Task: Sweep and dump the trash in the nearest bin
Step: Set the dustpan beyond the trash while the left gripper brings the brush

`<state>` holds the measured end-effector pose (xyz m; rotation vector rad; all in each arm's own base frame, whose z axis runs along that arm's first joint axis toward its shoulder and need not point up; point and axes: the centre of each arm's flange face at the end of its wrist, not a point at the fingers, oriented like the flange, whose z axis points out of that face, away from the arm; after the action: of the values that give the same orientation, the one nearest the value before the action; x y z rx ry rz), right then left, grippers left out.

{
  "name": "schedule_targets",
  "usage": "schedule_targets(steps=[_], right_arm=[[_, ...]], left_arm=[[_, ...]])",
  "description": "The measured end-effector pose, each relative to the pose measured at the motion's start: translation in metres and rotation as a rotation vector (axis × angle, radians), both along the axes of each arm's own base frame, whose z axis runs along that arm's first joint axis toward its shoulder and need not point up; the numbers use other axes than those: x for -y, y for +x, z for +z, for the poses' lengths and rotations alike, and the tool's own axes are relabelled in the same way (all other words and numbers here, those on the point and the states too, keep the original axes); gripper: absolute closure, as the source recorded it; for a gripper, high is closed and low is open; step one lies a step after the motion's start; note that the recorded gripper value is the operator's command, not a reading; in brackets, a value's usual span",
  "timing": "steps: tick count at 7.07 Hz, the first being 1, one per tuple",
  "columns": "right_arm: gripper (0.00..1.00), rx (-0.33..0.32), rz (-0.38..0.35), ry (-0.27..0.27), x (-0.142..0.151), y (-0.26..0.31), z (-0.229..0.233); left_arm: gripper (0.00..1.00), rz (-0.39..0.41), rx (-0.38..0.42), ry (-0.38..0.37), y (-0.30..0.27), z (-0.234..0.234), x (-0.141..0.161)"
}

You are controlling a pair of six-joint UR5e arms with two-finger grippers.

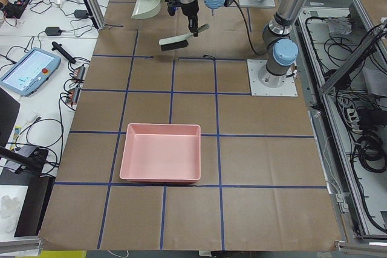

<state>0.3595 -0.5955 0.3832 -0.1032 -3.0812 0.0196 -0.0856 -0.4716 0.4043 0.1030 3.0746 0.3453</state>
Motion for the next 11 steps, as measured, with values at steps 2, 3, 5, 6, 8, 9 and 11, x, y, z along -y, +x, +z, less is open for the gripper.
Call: schedule_targets(steps=[2, 3, 5, 6, 8, 9, 11], right_arm=[[0.97, -0.007, 0.072, 0.024, 0.006, -0.036, 0.021], [0.97, -0.01, 0.133, 0.042, 0.008, -0.06, 0.03], [0.98, -0.017, 0.294, 0.08, 0.012, -0.109, 0.045], [0.98, -0.016, 0.379, 0.099, 0.014, -0.139, 0.053], [0.98, -0.012, 0.535, 0.13, 0.021, -0.211, 0.07], [0.98, -0.024, 0.614, 0.145, 0.024, -0.249, 0.076], [0.99, -0.037, 0.779, 0.18, 0.029, -0.325, 0.082]], left_arm=[[1.0, 0.0, 0.0, 0.001, 0.0, 0.0, 0.001], [1.0, 0.001, -0.003, 0.002, -0.001, 0.0, 0.0], [1.0, -0.002, -0.011, -0.004, -0.004, 0.002, -0.001], [1.0, -0.017, -0.014, -0.007, -0.012, 0.003, -0.002], [1.0, -0.102, -0.037, -0.026, -0.064, -0.001, -0.007], [1.0, -0.118, -0.077, -0.049, -0.1, -0.007, -0.005], [1.0, -0.148, -0.113, -0.091, -0.162, -0.023, 0.003]])
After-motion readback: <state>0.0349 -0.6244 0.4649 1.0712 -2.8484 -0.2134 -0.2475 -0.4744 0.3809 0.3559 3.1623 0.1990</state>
